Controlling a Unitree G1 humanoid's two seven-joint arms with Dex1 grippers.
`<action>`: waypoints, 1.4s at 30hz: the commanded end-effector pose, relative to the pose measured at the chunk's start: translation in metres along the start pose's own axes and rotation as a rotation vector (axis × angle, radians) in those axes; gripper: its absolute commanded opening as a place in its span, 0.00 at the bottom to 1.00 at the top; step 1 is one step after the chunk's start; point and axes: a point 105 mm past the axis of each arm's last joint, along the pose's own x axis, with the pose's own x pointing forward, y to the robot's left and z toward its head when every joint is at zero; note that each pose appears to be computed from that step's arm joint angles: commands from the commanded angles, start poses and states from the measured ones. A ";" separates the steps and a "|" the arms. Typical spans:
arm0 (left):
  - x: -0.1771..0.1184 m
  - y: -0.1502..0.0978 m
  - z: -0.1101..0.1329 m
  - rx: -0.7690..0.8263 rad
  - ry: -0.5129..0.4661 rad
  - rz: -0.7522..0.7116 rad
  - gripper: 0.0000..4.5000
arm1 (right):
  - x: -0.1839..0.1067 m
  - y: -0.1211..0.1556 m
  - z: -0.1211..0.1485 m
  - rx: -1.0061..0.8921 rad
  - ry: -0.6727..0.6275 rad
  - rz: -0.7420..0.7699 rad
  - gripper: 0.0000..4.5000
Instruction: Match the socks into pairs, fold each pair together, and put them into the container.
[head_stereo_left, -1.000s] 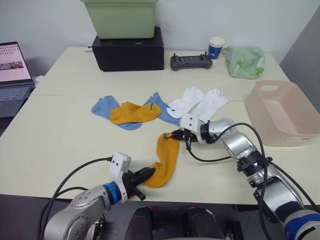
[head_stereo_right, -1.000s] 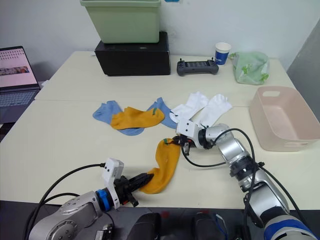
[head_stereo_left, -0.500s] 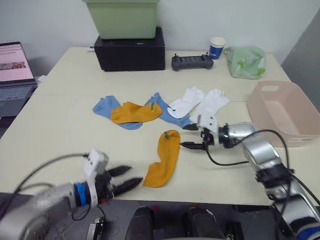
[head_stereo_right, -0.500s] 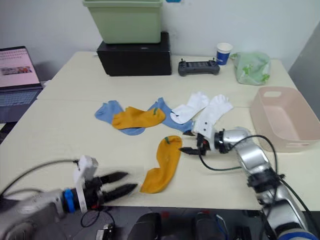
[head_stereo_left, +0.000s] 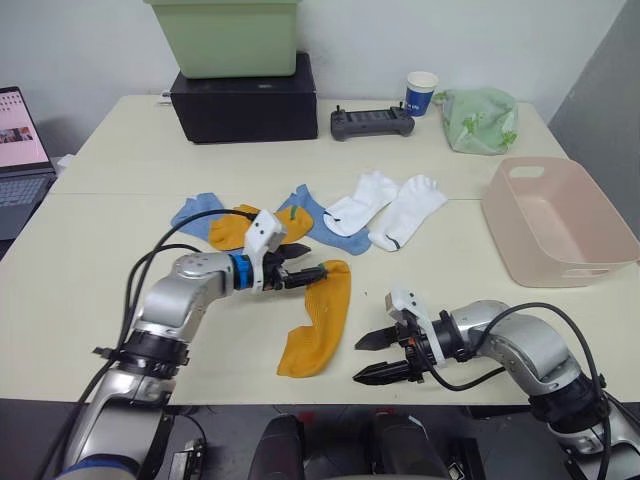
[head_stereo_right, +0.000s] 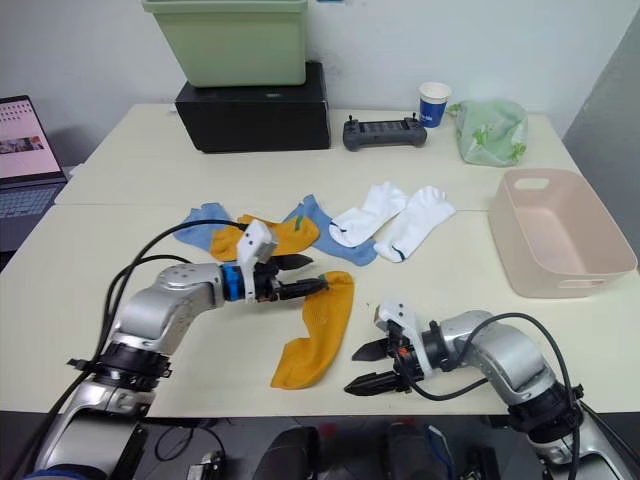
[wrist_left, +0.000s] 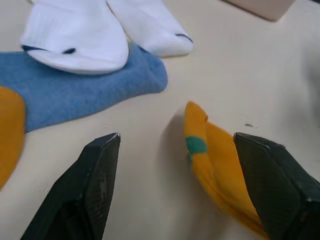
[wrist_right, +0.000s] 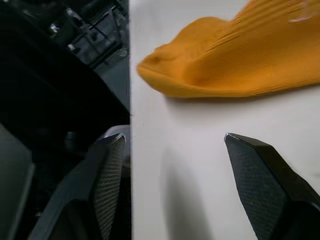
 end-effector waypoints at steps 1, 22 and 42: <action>0.004 0.004 0.007 0.057 -0.013 -0.012 0.83 | 0.012 0.007 0.011 0.058 -0.017 0.045 0.76; 0.009 0.000 0.015 0.065 -0.066 -0.021 0.00 | 0.043 -0.004 0.028 0.435 -0.005 0.017 0.00; 0.004 -0.002 0.016 0.000 -0.111 0.044 0.00 | -0.008 0.002 0.057 -0.863 0.061 -0.008 0.52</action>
